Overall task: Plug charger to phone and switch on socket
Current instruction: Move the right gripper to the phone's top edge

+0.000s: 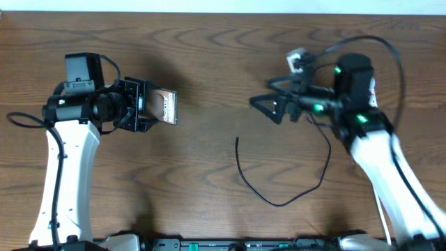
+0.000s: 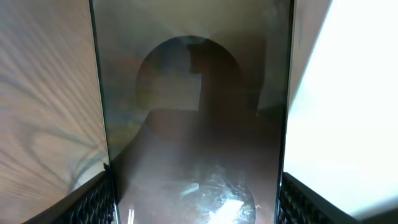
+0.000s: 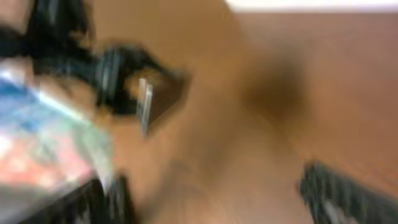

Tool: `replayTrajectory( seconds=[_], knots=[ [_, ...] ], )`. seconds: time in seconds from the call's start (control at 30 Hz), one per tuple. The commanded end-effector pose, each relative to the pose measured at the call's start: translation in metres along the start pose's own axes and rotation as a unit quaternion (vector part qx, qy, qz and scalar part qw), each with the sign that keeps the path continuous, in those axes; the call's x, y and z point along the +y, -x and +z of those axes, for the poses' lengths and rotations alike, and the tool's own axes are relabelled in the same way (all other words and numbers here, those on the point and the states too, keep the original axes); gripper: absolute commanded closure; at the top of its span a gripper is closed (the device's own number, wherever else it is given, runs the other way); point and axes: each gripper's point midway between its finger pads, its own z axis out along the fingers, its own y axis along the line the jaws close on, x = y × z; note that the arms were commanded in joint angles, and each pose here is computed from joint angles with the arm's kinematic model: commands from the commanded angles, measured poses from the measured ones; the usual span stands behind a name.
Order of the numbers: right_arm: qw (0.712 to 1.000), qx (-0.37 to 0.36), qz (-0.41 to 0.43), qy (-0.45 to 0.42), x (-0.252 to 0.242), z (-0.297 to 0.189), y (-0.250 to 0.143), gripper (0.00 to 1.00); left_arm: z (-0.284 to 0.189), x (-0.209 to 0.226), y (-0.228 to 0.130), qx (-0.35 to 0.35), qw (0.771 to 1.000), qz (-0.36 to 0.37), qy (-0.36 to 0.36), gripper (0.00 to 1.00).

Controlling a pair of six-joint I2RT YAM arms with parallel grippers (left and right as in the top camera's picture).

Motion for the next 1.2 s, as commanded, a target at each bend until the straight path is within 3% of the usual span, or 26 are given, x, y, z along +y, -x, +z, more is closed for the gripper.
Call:
replayTrajectory(
  seconds=[0.0, 0.4, 1.17],
  knots=[
    [0.981, 0.055, 0.098, 0.160, 0.017, 0.034, -0.012, 0.01, -0.006, 0.000, 0.008, -0.068, 0.998, 0.011, 0.014, 0.93],
    [0.960, 0.090, 0.197, 0.179, 0.006, 0.128, -0.052, 0.06, 0.004, 0.010, 0.004, -0.135, 0.989, 0.025, 0.053, 0.93],
    [0.957, 0.081, 0.255, 0.112, 0.036, 0.187, -0.078, 0.25, 0.021, 0.018, -0.010, -0.149, 0.985, 0.022, 0.081, 0.93]
  ],
)
